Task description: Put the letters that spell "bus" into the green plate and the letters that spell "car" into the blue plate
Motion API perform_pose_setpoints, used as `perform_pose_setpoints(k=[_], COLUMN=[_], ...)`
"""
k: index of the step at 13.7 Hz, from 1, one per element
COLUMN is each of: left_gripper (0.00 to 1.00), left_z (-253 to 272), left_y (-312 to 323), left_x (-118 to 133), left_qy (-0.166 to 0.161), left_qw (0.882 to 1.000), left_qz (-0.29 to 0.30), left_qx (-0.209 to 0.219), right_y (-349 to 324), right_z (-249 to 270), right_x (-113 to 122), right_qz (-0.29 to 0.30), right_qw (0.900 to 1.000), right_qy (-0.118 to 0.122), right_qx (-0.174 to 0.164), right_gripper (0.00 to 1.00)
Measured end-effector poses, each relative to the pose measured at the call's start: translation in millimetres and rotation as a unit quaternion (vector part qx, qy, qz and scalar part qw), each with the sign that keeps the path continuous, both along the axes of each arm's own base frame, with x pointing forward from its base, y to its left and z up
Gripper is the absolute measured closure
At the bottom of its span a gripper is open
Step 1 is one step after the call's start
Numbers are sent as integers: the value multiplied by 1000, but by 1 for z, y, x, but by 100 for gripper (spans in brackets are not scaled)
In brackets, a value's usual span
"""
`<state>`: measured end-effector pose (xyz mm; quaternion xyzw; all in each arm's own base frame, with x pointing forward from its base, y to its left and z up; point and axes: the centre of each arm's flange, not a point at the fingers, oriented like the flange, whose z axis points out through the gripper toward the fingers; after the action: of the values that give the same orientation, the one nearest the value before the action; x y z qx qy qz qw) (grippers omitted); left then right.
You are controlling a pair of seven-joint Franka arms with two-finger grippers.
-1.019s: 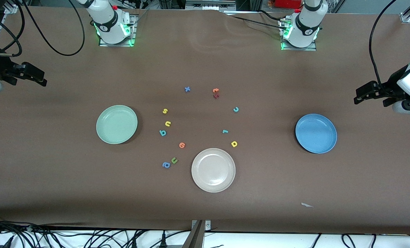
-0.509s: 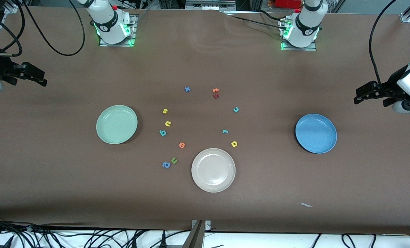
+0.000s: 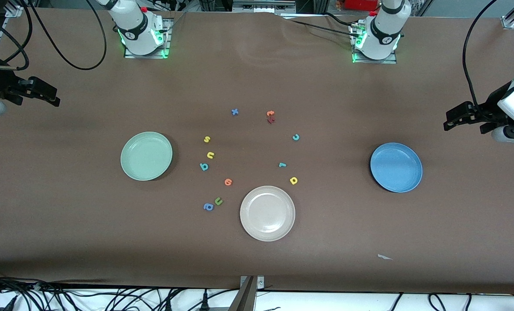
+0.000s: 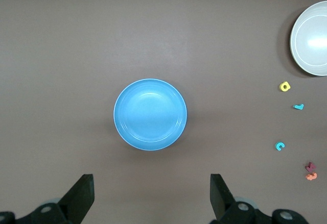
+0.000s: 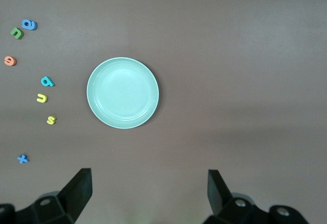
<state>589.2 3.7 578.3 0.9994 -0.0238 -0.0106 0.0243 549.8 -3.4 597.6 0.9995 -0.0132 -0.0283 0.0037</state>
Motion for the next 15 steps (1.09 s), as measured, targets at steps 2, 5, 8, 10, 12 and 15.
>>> perform_pose_setpoints(k=[2,5,8,10,12,15], left_gripper=[0,0,0,0,0,0], left_z=[0,0,0,-1,-1,-1], left_y=[0,0,0,0,0,0], left_x=[0,0,0,0,0,0], left_qy=[0,0,0,0,1,1], left_qw=[1000,1000,1000,1000,1000,1000], left_qz=[0,0,0,0,0,0], left_qx=[0,0,0,0,0,0], right_y=[0,6,8,8,8,8], right_z=[0,0,1,1,1,1], right_x=[0,0,0,0,0,-1], right_qz=[0,5,7,7,7,7], right_qw=[1000,1000,1000,1000,1000,1000], right_qy=[0,0,0,1,1,2], right_qx=[0,0,0,0,0,0], right_gripper=[0,0,0,0,0,0])
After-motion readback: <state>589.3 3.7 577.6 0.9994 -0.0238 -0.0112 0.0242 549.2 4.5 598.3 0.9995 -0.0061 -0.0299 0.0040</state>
